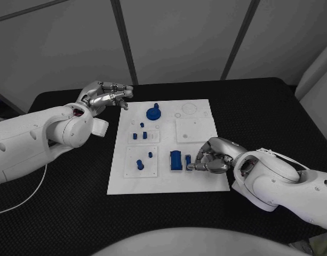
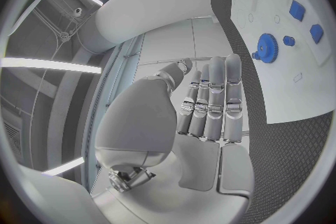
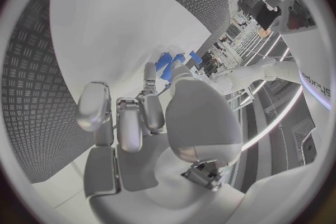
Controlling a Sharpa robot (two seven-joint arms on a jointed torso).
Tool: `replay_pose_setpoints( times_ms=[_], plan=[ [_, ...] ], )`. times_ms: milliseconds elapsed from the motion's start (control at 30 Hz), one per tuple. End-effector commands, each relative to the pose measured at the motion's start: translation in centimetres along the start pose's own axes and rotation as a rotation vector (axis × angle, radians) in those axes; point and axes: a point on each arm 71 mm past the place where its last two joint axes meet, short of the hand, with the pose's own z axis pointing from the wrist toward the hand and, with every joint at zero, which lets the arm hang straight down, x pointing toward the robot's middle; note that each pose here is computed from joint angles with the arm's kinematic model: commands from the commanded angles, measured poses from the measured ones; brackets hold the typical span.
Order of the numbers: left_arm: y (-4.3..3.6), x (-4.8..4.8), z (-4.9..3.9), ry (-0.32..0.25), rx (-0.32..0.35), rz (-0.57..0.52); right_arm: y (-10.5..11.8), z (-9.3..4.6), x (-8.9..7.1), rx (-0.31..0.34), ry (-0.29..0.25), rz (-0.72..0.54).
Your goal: Assemble the parts on the task board
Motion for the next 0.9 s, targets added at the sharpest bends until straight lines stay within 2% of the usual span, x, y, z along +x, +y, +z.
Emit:
replay_pose_setpoints(
  times_ms=[33, 367, 900],
  plan=[
    [-0.10, 0.09, 0.02, 0.009, 0.004, -0.005, 0.14, 0.19, 0.09, -0.016, 0.009, -0.022],
    [-0.09, 0.17, 0.03, 0.012, 0.004, -0.006, 0.04, 0.76, 0.37, -0.004, 0.022, -0.041],
    [-0.04, 0.14, 0.01, 0.011, 0.003, -0.006, 0.07, 0.93, -0.08, -0.018, -0.046, -0.029]
  ],
)
